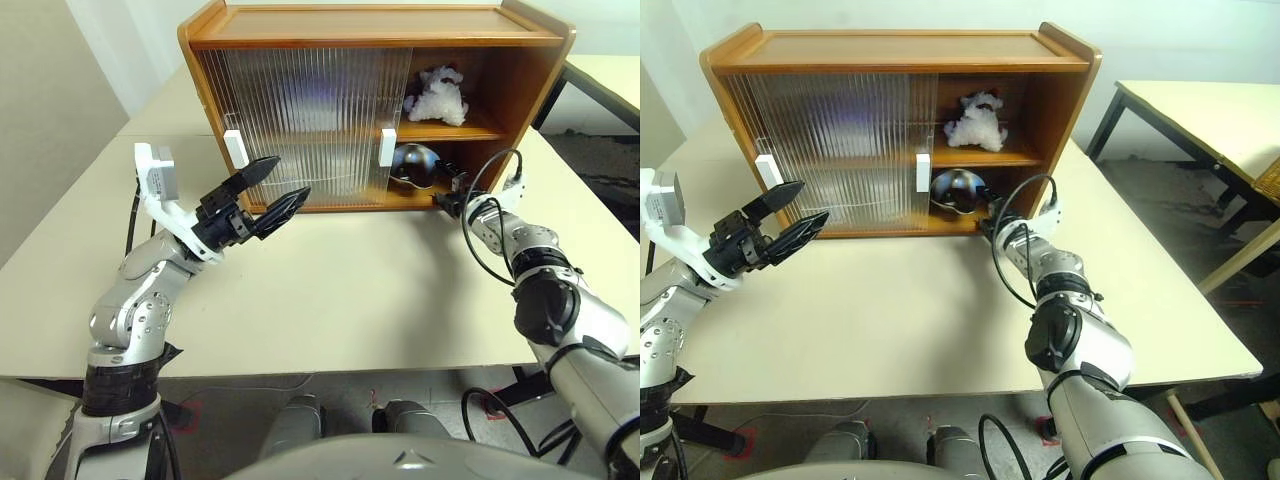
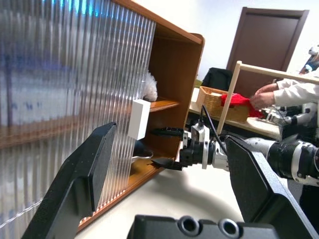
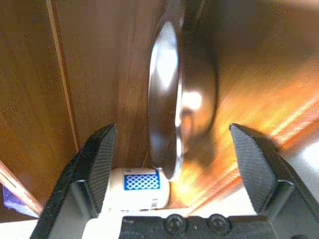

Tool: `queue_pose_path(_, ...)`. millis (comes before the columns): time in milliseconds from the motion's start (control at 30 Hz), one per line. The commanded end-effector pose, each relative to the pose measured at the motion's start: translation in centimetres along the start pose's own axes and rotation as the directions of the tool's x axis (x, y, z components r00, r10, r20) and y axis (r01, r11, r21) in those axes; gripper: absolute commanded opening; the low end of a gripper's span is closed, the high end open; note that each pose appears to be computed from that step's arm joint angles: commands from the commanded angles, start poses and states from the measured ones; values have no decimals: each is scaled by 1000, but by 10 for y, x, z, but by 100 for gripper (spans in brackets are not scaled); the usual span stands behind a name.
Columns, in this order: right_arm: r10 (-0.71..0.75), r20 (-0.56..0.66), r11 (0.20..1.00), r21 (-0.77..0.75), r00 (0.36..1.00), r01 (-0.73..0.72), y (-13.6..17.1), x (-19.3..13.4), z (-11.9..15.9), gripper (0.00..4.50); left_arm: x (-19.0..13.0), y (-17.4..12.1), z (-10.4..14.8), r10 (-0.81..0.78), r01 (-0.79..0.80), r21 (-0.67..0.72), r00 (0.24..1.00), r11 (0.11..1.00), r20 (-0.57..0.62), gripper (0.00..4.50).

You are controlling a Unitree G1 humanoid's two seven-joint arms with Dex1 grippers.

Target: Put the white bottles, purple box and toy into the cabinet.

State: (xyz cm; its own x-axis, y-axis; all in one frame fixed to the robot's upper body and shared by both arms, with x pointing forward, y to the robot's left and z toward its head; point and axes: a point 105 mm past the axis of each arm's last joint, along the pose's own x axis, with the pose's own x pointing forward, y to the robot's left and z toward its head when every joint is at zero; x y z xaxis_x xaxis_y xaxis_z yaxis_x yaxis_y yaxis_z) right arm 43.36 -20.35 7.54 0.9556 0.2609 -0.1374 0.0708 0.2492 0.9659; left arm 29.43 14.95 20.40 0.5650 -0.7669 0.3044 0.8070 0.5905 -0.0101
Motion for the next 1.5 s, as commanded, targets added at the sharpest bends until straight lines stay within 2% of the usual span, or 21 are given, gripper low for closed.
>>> queue_pose_path(33, 5, -31, 999, -44, 1000, -6, -4, -8, 3, 446, 4, -1, -4, -26, 26, -17, 1000, 1000, -7, 450)
queue_pose_path(133, 24, -102, 984, -173, 995, -42, -4, -15, 0, 446, 6, -1, -6, -35, 34, -23, 999, 999, -7, 450)
queue_pose_path(200, 22, -191, 924, -371, 981, -93, -5, -22, -12, 446, 7, -2, -7, -45, 45, -29, 999, 999, -7, 450)
queue_pose_path(300, 58, -307, 764, -599, 950, -240, 1, -39, -38, 446, 9, -1, -9, -60, 60, -36, 998, 998, -9, 450)
queue_pose_path(367, 55, -356, 621, -720, 933, -311, 2, -48, -52, 446, 11, -1, -10, -66, 66, -37, 998, 997, -8, 450)
queue_pose_path(433, 63, -400, 483, -790, 914, -379, 7, -54, -66, 406, 12, 0, -10, -72, 72, -38, 997, 997, -7, 450)
queue_pose_path(533, 86, -424, 391, -818, 901, -422, 14, -56, -77, 312, 13, -1, -12, -77, 77, -39, 997, 996, -6, 450)
queue_pose_path(633, 142, -452, 250, -845, 881, -474, 31, -53, -97, 193, 12, 0, -12, -80, 79, -38, 997, 996, -5, 450)
queue_pose_path(800, 186, -474, 109, -861, 861, -497, 49, -46, -119, 2, 11, 1, -11, -77, 76, -33, 997, 997, -3, 450)
queue_pose_path(900, 225, -497, -6, -861, 838, -509, 65, -41, -135, 2, 10, 1, -11, -72, 72, -31, 997, 997, -3, 450)
queue_pose_path(1133, 314, -497, -101, -865, 809, -492, 103, -29, -161, 2, 8, 1, -11, -65, 65, -28, 998, 998, -4, 450)
queue_pose_path(1300, 338, -425, -59, -900, 840, -432, 117, -12, -167, 2, 8, 2, -11, -60, 60, -27, 998, 998, -2, 450)
queue_pose_path(1500, 330, -300, -19, -950, 895, -311, 121, 9, -155, 2, 8, 1, -12, -55, 55, -26, 999, 998, 1, 450)
